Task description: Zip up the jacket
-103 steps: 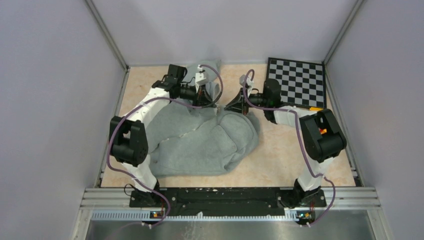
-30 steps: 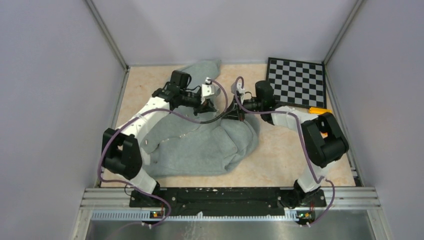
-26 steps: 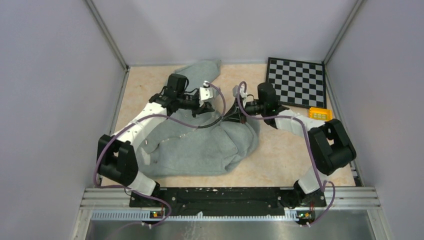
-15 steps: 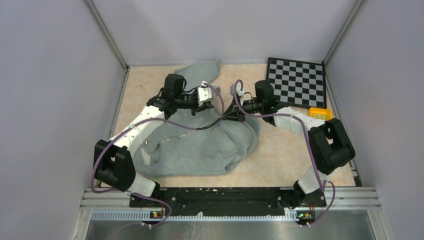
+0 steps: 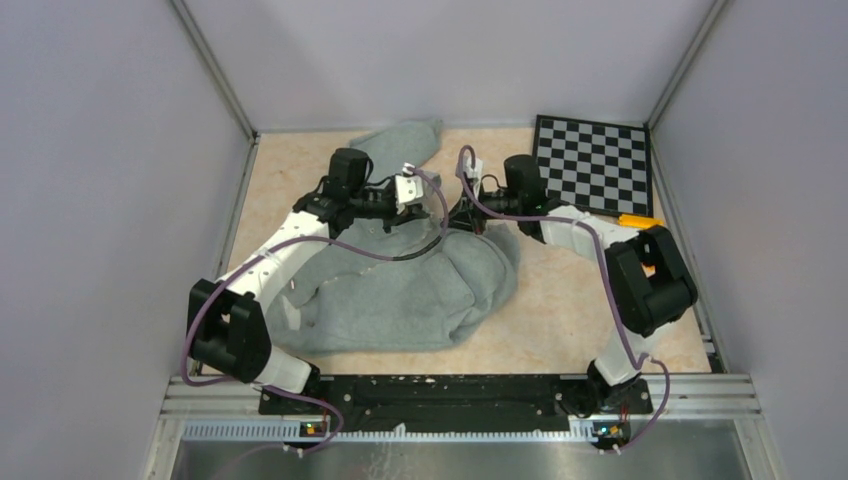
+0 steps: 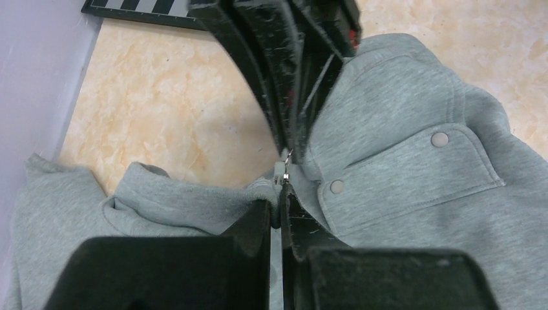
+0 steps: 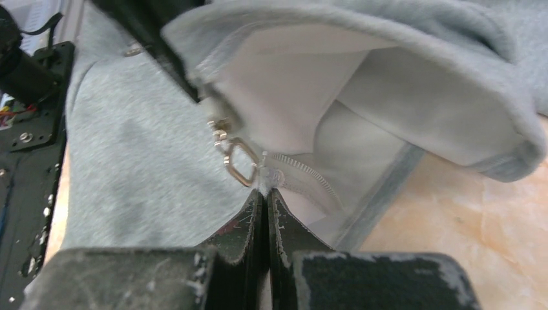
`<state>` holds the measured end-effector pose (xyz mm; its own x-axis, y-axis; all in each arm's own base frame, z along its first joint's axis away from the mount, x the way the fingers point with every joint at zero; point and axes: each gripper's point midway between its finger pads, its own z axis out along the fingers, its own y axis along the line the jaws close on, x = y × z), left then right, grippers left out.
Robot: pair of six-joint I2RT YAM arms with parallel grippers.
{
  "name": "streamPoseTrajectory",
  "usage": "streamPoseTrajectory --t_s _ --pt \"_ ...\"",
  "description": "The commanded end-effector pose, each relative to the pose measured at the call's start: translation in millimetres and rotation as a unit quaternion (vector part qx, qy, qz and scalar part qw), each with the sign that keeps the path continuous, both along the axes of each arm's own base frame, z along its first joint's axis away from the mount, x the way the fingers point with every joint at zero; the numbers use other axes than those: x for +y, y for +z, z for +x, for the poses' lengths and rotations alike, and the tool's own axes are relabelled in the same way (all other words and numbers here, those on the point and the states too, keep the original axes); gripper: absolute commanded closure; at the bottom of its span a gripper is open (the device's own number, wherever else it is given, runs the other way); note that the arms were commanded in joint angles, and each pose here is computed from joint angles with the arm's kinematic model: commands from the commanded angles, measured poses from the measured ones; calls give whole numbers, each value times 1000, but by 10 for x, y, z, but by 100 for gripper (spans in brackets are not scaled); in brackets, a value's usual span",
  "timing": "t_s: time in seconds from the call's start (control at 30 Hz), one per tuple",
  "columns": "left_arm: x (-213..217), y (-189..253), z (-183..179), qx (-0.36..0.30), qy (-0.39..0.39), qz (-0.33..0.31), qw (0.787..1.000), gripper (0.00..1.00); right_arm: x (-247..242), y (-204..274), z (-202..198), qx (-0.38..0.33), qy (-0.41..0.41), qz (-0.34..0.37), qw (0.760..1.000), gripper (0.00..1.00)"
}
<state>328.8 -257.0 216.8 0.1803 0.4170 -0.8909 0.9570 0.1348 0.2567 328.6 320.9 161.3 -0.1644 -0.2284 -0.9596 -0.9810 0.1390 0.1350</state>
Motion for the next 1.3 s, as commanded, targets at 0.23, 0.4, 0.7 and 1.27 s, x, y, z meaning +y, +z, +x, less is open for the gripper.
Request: streamPoseTrajectory --t_s 0.23,0.4,0.7,1.27 --pt "-83 246 -146 -25 -36 -26 999 100 79 285 202 -28 3 9 1000 100" --pt "-72 221 -123 -27 -30 -20 999 100 62 366 -31 -53 50 32 997 100" --pt "-45 189 -88 -30 -20 -10 999 100 56 428 -96 -64 63 42 995 100" --pt "-58 96 -123 -21 -28 3 999 100 53 489 -118 -74 66 48 994 100"
